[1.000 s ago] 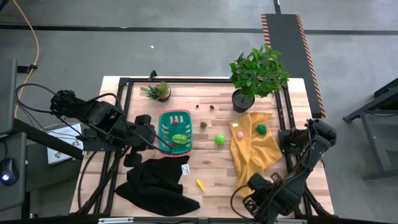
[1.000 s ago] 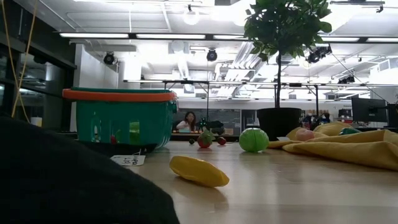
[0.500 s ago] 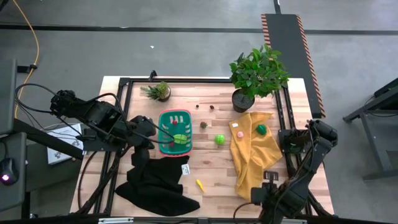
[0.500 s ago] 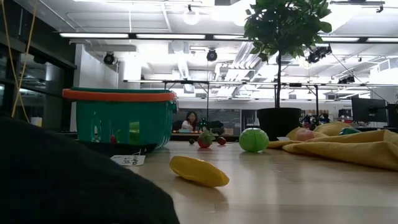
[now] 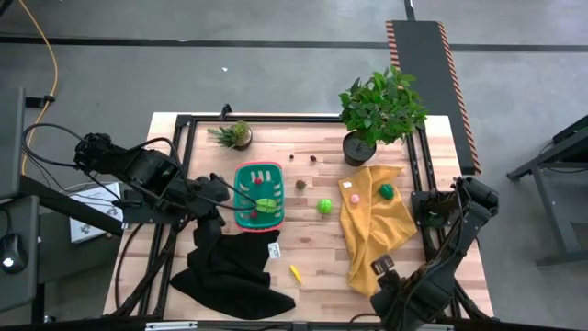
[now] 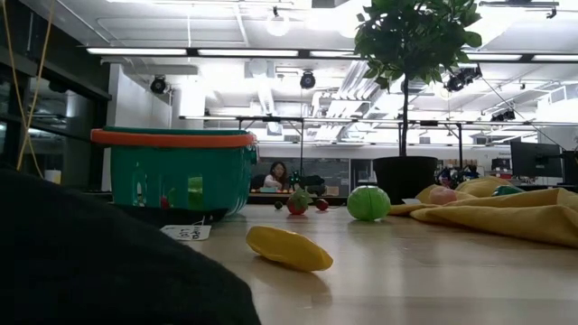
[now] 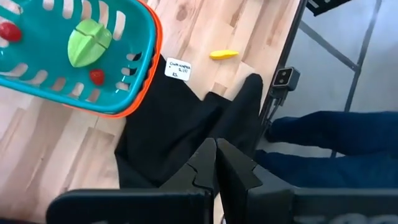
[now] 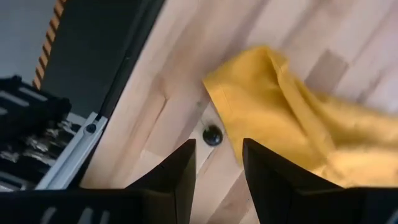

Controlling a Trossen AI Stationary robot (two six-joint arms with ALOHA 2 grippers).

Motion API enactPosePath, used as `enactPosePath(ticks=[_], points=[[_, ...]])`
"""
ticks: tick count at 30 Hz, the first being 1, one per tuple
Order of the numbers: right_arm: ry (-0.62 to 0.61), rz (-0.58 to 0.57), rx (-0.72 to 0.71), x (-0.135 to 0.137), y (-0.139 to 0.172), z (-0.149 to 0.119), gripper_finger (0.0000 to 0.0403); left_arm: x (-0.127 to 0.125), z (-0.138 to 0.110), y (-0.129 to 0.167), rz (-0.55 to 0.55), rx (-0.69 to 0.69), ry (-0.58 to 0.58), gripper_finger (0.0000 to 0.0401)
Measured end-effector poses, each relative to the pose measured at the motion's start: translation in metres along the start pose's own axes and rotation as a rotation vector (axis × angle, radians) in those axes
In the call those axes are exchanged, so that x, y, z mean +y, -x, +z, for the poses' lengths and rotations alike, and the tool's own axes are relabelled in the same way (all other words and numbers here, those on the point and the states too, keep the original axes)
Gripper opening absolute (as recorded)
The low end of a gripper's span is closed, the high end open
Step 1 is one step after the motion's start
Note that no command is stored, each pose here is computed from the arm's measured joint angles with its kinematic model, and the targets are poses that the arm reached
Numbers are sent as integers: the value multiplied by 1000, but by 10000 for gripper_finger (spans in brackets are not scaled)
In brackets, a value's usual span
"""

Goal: Pick and placing Produce into tupperware
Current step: Put the black cherry in the green basket

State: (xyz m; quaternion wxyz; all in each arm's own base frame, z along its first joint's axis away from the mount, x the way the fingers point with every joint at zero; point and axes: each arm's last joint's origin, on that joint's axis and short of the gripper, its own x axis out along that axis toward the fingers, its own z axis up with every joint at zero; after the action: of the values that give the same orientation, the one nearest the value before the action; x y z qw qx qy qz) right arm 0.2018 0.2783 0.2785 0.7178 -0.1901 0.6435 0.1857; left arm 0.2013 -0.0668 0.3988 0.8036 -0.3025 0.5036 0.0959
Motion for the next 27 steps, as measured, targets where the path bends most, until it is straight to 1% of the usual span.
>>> enactPosePath(ticks=[4, 8, 11, 14, 17, 20, 24, 27], points=[[159, 19, -56, 2, 0, 5, 124, 0, 0, 0, -12, 16, 32, 3], [287, 27, -115, 4, 1, 10, 124, -1, -1, 0, -29, 39, 46, 3], [289, -2, -122, 4, 0, 11, 124, -1, -1, 0, -31, 43, 66, 3], [303, -39, -100, 2, -1, 9, 124, -1, -1, 0, -31, 43, 66, 3], [278, -87, -103, -2, -1, 10, 124, -1, -1, 0, -31, 42, 66, 3], [261, -117, -71, -4, -1, 7, 124, -1, -1, 0, -30, 41, 67, 3], [262, -131, -34, -6, 0, 2, 124, -1, -1, 0, -23, 31, 96, 3], [271, -127, -52, -4, 8, -3, 124, -2, 1, 0, -25, 0, 131, 3]])
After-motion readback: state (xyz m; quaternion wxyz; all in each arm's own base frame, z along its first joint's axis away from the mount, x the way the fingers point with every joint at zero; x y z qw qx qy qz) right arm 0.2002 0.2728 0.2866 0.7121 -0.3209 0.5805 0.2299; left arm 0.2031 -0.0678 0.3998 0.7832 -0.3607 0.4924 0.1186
